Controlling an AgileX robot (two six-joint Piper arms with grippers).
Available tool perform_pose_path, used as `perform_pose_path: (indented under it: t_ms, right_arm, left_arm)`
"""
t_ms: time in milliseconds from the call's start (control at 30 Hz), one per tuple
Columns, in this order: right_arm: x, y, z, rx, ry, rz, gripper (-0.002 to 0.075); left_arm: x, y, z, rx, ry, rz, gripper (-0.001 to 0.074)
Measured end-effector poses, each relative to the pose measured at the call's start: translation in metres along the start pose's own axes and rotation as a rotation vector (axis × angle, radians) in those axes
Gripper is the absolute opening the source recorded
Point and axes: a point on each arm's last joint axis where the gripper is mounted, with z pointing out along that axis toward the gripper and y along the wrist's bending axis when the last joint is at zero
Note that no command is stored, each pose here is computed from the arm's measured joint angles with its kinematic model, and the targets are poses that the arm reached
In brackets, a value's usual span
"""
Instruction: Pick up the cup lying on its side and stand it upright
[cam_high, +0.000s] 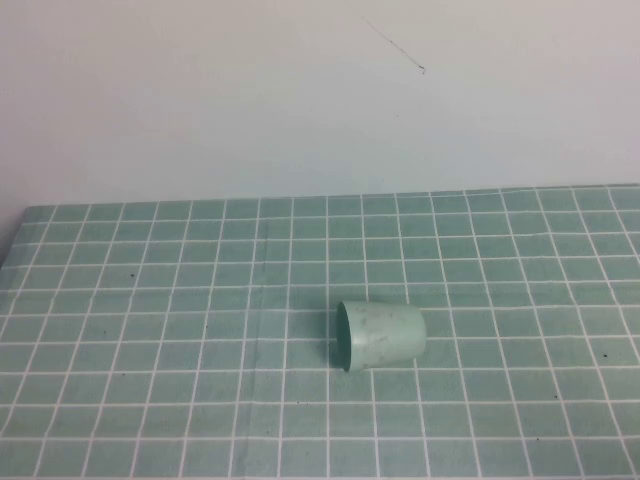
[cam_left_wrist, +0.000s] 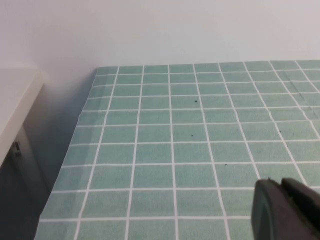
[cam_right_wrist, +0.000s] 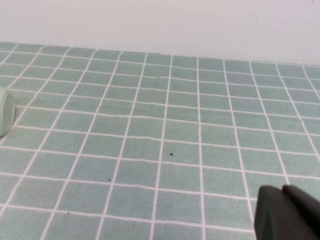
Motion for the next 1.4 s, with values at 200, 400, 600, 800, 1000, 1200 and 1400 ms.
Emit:
perform_pose_path:
  t_ms: [200,400,600,800,1000,1200,1400]
  right_arm:
    - [0.000,0.000,0.000,0.000,0.000,0.000,-0.0003]
    - [0.000,0.000,0.000,0.000,0.000,0.000,-0.0003]
    - [0.000,0.000,0.000,0.000,0.000,0.000,-0.0003]
    - [0.000,0.000,0.000,0.000,0.000,0.000,-0.0002]
    - [0.000,0.000,0.000,0.000,0.000,0.000,-0.0003]
    - [0.000,0.000,0.000,0.000,0.000,0.000,-0.0003]
    - [-0.002,-0.001,0.000,0.008,-0.020,-0.026,-0.0003]
  left_arm:
    - [0.000,0.000,0.000,0.000,0.000,0.000,-0.0001]
    - [0.000,0.000,0.000,0.000,0.000,0.000,-0.0001]
    - [0.000,0.001,0.000,-0.010,0.000,0.031,-0.0001]
    - [-0.007,0.001,0.000,-0.017,-0.078,0.048,-0.0001]
    - [-0.030,0.001,-0.005,-0.022,-0.340,0.050,-0.0001]
    - [-0.048,0.001,-0.013,-0.026,-0.545,0.053,-0.0001]
    - [-0.050,0.001,-0.015,-0.027,-0.580,0.053,-0.0001]
